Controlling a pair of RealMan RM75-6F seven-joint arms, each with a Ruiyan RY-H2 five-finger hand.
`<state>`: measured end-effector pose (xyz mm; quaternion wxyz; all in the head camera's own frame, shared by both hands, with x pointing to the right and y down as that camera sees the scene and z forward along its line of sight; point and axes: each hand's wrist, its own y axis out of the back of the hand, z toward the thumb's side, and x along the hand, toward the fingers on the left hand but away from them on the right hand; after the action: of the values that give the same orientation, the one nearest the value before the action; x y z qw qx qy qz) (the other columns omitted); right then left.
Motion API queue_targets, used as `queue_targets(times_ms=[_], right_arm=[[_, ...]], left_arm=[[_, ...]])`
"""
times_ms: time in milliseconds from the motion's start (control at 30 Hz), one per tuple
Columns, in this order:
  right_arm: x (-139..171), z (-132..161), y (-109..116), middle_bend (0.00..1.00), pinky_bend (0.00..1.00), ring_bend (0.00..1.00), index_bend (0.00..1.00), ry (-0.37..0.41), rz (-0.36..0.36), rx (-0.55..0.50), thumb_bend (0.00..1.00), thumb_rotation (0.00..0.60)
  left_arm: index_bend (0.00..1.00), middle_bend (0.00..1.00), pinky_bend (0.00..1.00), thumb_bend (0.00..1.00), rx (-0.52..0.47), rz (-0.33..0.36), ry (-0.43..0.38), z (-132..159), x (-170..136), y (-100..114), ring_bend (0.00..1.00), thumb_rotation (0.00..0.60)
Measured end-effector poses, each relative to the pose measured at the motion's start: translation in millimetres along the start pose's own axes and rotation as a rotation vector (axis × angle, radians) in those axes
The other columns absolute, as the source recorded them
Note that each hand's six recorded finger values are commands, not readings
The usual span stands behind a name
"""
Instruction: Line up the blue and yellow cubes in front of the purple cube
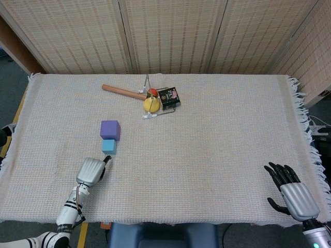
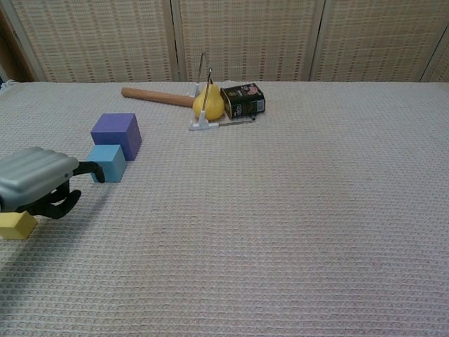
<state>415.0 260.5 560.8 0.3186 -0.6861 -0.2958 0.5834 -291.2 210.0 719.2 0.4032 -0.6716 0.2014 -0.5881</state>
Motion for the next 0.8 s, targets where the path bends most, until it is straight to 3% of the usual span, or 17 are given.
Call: queue_targets(times_ms=[800], right_arm=[[-4, -3, -2, 0.0, 0.0, 0.0, 0.0, -0.018, 0.009, 0.005, 0.05, 0.6]], left_arm=[[0.24, 1.0, 1.0, 0.72, 0.04, 0.021, 0.038, -6, 26, -4, 1.0, 0.6]])
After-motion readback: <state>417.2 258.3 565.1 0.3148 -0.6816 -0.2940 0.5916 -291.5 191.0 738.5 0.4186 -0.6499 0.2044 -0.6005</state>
